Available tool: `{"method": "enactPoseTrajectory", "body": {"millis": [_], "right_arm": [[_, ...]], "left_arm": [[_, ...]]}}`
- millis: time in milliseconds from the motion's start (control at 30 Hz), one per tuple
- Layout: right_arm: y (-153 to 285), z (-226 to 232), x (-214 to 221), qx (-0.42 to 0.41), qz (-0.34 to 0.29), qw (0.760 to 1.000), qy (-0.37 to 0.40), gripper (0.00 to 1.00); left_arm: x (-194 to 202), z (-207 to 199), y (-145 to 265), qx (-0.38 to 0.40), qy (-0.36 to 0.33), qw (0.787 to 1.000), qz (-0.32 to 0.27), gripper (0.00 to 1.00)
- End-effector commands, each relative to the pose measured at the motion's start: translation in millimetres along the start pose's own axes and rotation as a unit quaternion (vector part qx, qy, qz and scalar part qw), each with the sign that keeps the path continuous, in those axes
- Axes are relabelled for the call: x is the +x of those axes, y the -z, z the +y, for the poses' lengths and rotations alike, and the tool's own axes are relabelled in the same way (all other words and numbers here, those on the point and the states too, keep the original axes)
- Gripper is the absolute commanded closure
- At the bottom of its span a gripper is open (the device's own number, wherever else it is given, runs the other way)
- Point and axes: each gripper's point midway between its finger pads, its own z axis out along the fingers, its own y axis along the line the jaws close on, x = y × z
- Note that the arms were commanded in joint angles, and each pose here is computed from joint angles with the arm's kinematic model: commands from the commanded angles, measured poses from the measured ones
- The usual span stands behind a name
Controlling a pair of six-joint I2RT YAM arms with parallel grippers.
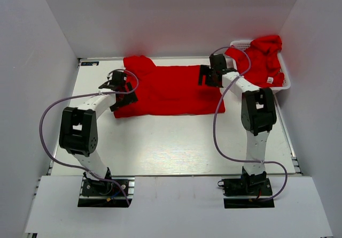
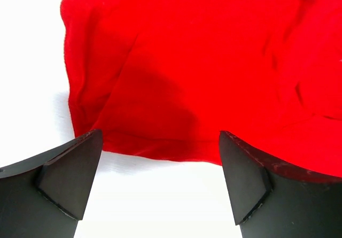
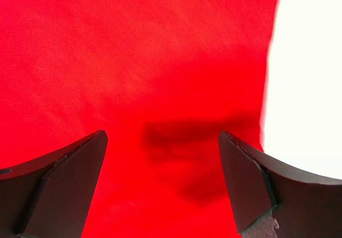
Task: Fold and stack the t-shirts
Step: Fold the flattened tshirt in 1/3 of the way
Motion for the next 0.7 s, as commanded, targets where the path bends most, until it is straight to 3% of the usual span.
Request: {"method": "enactPoseTrajectory", "body": {"millis": [0,167,433,667], "right_arm": [[33,-31,12,0.066,0.008,0.998,-0.023,0.10],[47,-45,49,0.065,0.042,0.996,-0.050,0.10],[34,13,79,-0.122,0.066,0.990,-0.023,0.10],[32,-8,148,-0.087,0.143,0.983,-0.075,0.10]], "left_arm": [[-36,-5,27,0.020,0.020,0.998,-0.058,0.00],[-43,-23,16,0.062,0.020,0.996,-0.055,0.00],[-21,-38,-29,0.090,-0.002,0.996,-0.010,0.00],[33,-11,-38,0.055,0.004,0.997,0.053,0.00]]}}
